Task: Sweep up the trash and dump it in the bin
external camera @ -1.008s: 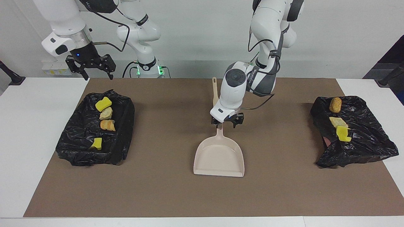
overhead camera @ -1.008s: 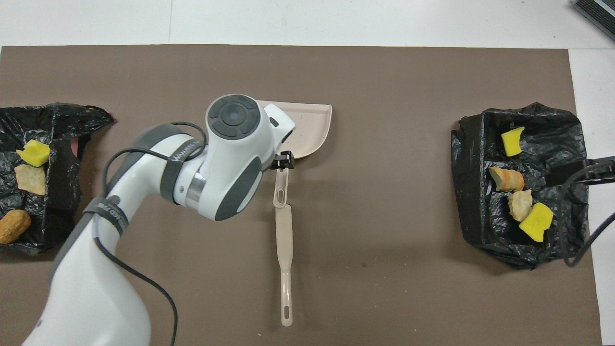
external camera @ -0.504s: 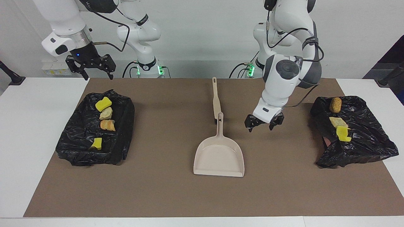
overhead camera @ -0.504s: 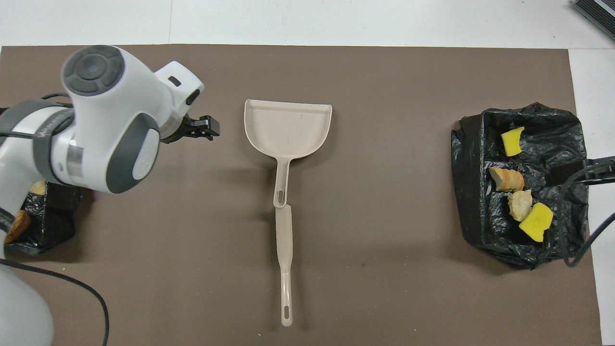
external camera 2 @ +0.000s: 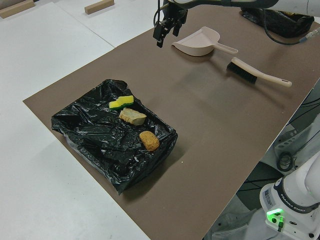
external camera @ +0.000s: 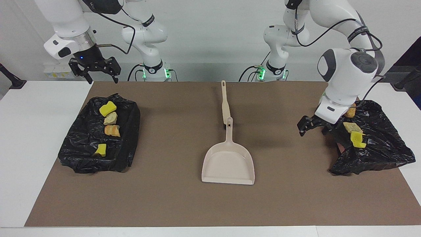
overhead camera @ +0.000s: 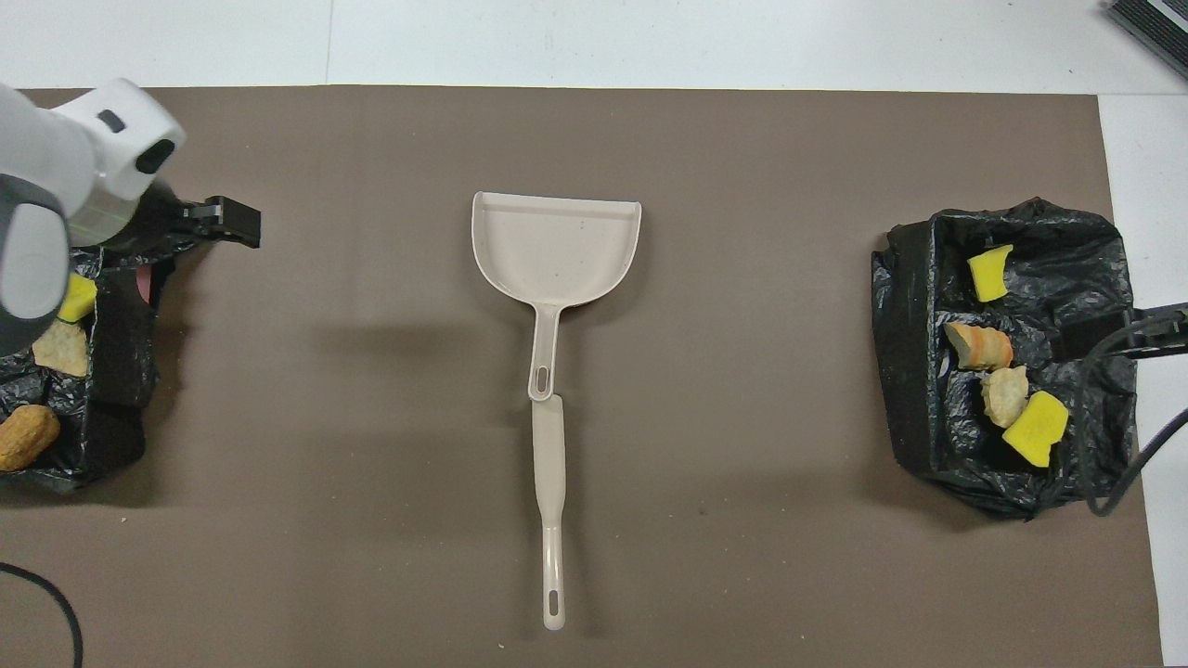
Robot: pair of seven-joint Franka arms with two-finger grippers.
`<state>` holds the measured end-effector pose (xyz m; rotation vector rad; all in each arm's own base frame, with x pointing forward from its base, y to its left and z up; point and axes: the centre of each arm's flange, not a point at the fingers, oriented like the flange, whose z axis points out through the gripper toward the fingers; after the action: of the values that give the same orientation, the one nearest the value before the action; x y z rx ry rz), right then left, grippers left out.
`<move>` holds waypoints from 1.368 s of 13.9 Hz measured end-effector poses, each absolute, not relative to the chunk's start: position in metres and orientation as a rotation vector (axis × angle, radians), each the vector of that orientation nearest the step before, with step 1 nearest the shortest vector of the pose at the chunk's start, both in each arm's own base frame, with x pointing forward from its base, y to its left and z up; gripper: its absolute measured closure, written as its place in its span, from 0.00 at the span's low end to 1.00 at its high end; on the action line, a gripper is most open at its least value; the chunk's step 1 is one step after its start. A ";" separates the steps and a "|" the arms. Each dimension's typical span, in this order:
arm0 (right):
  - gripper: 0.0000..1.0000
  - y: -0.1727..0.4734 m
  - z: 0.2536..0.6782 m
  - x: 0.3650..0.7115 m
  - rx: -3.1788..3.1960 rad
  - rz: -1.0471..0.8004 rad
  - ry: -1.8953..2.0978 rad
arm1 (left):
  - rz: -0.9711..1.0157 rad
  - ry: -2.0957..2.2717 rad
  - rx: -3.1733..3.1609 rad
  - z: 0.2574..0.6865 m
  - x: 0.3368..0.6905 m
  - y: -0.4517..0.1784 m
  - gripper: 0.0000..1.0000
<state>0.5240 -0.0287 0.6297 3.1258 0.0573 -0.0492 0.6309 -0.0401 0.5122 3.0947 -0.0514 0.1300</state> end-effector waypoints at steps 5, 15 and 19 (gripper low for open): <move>0.00 -0.029 0.630 0.524 3.126 -0.049 0.057 | 0.151 -0.018 3.068 0.542 0.615 0.049 0.00; 0.00 -0.029 0.630 0.523 3.126 -0.050 0.056 | 0.054 -0.134 3.081 0.589 0.573 -0.010 0.00; 0.00 -0.029 0.630 0.523 3.126 -0.050 0.057 | 0.045 -0.139 3.089 0.603 0.558 -0.007 0.00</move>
<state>0.5235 -0.0289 0.6296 3.1262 0.0571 -0.0498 0.5578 -0.0074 0.6027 3.0888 -0.1388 0.0451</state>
